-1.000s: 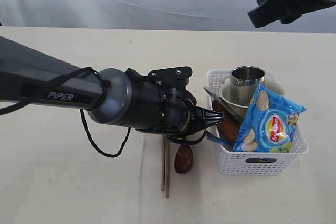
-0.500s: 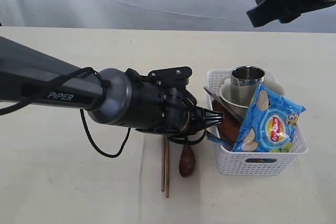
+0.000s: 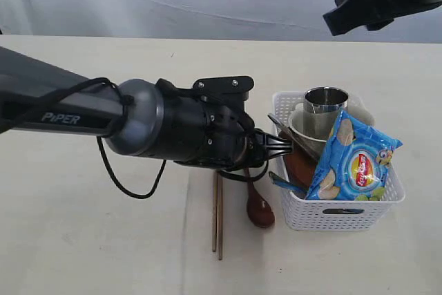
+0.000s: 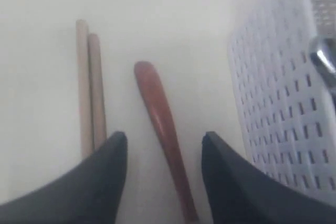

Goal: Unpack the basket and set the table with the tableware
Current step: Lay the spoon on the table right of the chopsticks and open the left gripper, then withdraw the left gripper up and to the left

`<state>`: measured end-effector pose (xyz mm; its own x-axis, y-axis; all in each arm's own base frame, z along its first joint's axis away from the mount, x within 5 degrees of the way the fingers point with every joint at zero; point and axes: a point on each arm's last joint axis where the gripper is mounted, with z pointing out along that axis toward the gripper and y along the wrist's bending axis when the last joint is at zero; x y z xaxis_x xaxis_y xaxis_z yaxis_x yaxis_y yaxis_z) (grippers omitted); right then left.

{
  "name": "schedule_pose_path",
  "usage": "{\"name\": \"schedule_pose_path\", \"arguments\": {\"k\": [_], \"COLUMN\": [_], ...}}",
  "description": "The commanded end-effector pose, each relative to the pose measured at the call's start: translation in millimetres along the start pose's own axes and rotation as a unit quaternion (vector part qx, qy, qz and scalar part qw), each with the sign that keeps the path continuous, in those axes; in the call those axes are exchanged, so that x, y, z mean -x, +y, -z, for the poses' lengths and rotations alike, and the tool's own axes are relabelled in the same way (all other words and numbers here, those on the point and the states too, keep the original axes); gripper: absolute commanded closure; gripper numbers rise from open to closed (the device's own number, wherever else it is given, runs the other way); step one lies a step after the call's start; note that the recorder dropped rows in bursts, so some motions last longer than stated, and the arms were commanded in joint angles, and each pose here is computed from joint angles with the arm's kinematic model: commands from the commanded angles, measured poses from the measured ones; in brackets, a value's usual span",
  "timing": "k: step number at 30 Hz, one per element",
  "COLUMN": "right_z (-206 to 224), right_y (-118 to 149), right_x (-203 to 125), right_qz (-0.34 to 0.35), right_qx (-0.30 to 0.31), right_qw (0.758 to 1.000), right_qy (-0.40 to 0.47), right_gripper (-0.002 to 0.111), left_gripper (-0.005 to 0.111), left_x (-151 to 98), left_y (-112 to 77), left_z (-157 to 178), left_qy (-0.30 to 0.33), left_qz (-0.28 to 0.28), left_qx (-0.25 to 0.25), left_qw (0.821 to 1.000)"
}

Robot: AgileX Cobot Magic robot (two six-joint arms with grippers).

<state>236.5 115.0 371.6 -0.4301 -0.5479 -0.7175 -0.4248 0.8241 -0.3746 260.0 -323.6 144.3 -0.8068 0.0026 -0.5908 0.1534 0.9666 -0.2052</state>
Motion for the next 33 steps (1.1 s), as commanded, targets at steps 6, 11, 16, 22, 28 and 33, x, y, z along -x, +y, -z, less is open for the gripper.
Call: {"name": "schedule_pose_path", "arguments": {"k": [6, 11, 16, 22, 28, 33], "right_z": [2, -1, -12, -34, -52, -64], "right_y": [-2, -1, 2, 10, 11, 8], "right_x": [1, 1, 0, -1, 10, 29], "right_qz": [-0.002, -0.003, 0.004, 0.026, 0.048, 0.067], "right_qx": [-0.002, -0.001, 0.001, 0.006, -0.001, 0.018], "right_qw": [1.0, 1.0, 1.0, 0.999, 0.999, 0.991], "right_qy": [-0.009, -0.004, 0.009, 0.027, 0.023, 0.112], "right_gripper": [0.055, 0.055, 0.055, 0.055, 0.07, 0.059], "left_gripper": [0.063, 0.063, 0.066, 0.106, 0.107, 0.107], "left_x": [22, 30, 38, 41, 42, 37], "left_y": [-2.0, 8.9, 24.8, 51.4, 98.5, 145.7], "left_z": [36, 58, 84, 99, 101, 108], "left_qy": [-0.031, -0.02, -0.016, -0.037, -0.065, -0.106], "left_qz": [-0.044, -0.081, -0.144, -0.197, -0.205, -0.192], "left_qx": [-0.004, 0.046, 0.111, 0.119, 0.019, -0.053], "left_qw": [0.999, 0.995, 0.983, 0.972, 0.976, 0.974]}}
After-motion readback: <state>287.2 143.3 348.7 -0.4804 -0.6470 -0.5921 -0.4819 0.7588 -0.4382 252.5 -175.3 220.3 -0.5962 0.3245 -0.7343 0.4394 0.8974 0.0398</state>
